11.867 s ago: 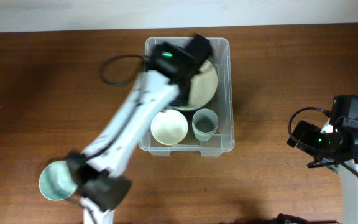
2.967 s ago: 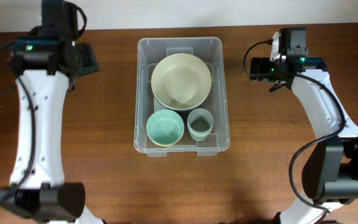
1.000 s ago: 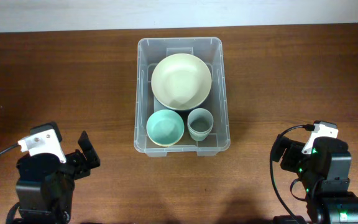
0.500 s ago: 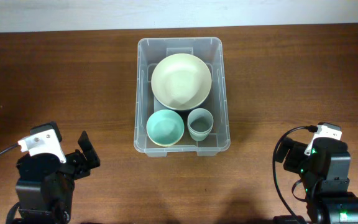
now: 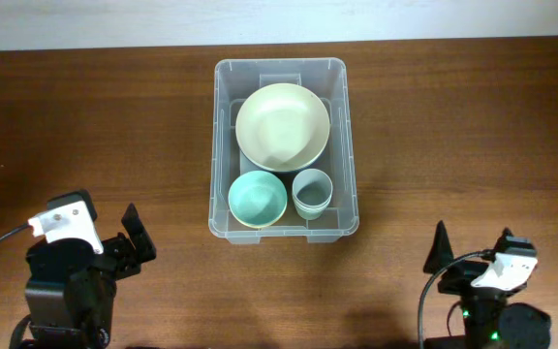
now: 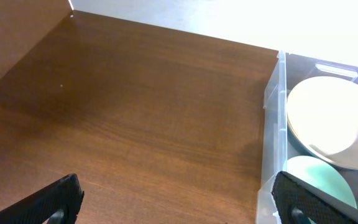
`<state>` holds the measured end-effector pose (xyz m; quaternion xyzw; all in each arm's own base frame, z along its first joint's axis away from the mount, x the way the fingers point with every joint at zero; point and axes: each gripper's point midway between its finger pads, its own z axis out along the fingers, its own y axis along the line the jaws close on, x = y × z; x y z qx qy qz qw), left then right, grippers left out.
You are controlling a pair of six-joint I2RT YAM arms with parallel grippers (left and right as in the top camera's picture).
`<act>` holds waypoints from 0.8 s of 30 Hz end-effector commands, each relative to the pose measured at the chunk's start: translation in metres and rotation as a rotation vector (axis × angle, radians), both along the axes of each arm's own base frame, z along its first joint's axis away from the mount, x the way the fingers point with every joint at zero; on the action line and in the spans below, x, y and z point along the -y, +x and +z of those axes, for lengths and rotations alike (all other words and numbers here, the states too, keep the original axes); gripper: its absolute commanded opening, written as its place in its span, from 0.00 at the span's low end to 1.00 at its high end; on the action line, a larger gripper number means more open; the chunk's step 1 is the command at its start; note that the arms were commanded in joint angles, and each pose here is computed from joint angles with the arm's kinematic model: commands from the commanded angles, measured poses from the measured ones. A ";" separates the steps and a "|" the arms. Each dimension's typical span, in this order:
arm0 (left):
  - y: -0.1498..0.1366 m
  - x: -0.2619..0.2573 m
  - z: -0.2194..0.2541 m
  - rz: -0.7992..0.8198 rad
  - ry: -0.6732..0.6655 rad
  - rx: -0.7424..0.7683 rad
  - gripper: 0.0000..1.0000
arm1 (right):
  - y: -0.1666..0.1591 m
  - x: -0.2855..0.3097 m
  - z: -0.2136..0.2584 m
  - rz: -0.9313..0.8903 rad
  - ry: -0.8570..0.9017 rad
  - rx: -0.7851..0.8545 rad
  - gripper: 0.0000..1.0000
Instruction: Pack container
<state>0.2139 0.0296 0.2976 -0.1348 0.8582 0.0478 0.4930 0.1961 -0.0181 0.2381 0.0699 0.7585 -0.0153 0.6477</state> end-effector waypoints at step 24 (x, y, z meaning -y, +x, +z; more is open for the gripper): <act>0.000 -0.001 -0.003 0.006 0.005 -0.006 1.00 | 0.050 -0.026 -0.082 0.141 -0.114 0.077 0.99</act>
